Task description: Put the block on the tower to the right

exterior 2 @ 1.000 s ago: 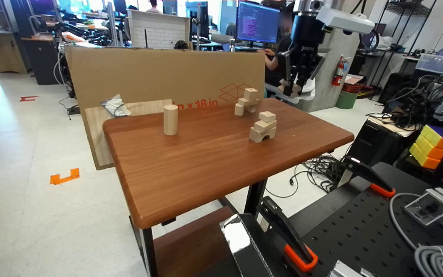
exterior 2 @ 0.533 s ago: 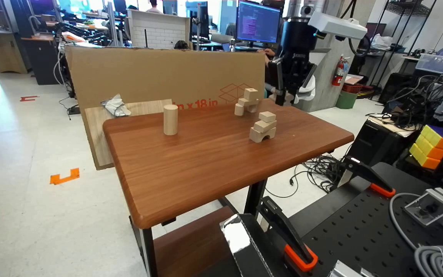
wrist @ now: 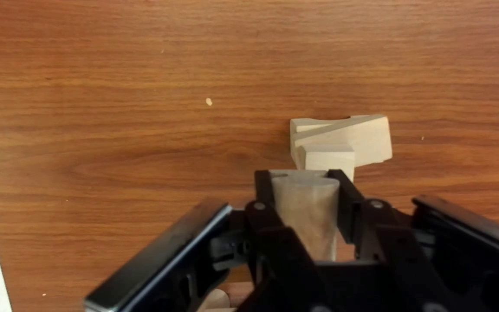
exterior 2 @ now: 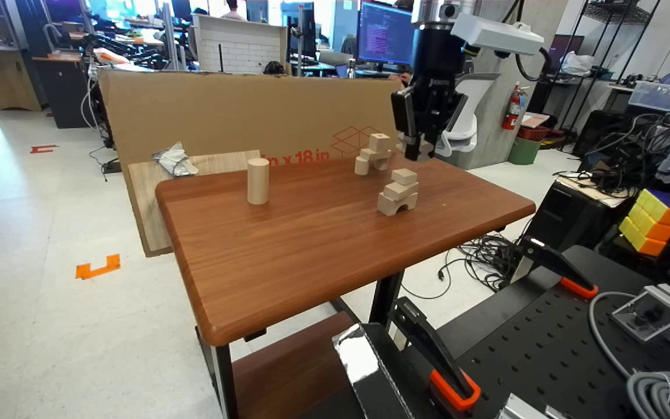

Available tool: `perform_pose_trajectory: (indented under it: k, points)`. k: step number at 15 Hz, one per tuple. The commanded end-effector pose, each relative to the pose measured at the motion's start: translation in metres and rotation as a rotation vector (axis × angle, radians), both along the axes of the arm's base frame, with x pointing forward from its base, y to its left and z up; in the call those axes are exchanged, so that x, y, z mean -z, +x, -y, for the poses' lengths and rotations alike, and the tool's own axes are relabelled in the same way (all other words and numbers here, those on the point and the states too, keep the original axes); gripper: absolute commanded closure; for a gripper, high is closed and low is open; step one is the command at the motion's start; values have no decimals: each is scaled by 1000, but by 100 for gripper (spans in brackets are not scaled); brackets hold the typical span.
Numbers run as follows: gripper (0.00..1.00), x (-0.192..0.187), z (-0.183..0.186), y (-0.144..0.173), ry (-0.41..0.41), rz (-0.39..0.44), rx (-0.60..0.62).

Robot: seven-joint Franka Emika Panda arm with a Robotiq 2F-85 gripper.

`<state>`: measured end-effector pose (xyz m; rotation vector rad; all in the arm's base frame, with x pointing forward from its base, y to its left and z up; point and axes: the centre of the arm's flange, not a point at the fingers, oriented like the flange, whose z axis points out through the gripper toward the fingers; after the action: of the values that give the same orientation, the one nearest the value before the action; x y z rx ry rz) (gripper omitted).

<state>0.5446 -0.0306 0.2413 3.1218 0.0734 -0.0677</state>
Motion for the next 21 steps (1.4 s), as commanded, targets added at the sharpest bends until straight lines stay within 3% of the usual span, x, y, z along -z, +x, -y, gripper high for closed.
perform_pose_trajectory:
  k: [1, 15, 16, 17, 21]
  points:
    - [89, -5, -13, -10, -33, 0, -11]
    - [89, 6, -29, -18, -63, -28, -19]
    - [53, 7, -29, -18, -66, -28, -17]
    - [38, 6, -29, -18, -69, -28, -15]
    - [10, 4, -27, -18, -75, -23, -13]
